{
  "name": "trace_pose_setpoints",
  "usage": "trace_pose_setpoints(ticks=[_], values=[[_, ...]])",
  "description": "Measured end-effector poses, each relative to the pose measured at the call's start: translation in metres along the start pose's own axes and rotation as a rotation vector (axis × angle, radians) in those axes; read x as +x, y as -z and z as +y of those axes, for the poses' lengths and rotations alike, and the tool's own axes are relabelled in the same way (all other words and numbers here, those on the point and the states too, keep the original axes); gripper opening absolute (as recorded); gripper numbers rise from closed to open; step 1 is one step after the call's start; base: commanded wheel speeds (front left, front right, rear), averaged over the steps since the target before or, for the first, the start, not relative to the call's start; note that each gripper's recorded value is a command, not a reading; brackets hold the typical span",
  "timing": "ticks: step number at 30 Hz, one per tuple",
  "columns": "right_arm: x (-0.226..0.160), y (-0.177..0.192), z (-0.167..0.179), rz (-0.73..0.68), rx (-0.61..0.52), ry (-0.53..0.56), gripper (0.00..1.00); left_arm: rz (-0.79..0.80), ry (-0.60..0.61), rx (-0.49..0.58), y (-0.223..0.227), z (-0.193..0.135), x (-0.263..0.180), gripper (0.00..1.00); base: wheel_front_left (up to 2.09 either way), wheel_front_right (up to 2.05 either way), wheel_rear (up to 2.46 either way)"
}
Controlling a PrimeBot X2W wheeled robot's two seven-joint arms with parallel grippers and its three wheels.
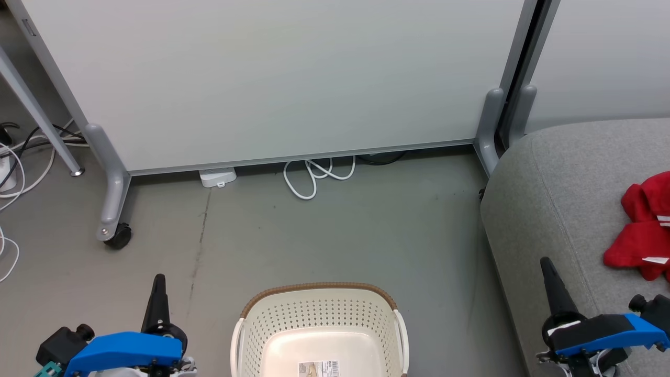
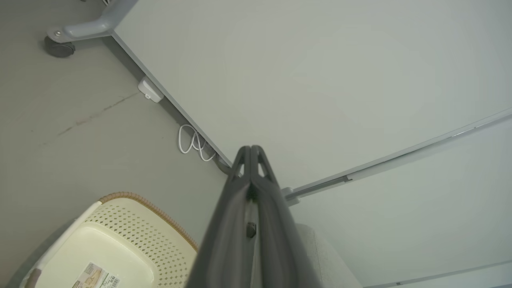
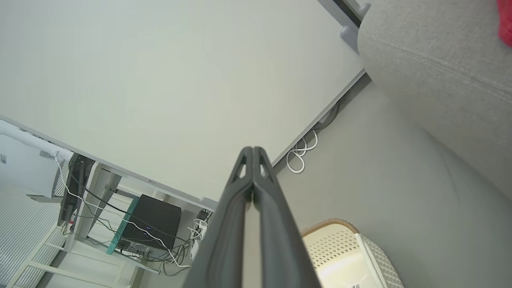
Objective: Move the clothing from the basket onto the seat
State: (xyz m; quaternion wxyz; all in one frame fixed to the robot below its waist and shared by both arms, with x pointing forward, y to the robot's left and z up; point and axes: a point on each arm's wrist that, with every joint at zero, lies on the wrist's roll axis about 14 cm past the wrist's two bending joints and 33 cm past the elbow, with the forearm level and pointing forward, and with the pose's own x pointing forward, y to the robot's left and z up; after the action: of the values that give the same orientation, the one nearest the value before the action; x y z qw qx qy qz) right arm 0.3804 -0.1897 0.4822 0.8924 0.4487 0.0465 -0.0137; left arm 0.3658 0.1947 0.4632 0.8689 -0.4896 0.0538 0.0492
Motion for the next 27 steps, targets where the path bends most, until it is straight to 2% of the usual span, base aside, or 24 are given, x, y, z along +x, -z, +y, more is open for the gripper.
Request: trace_pose_setpoints(ticks=[27], values=[[0.003, -0.01, 0.005, -0.021, 0.291, -0.024, 0.0, -0.011, 0.045, -0.251, -0.014, -0.016, 0.008, 0.0, 0.0, 0.0, 0.0]])
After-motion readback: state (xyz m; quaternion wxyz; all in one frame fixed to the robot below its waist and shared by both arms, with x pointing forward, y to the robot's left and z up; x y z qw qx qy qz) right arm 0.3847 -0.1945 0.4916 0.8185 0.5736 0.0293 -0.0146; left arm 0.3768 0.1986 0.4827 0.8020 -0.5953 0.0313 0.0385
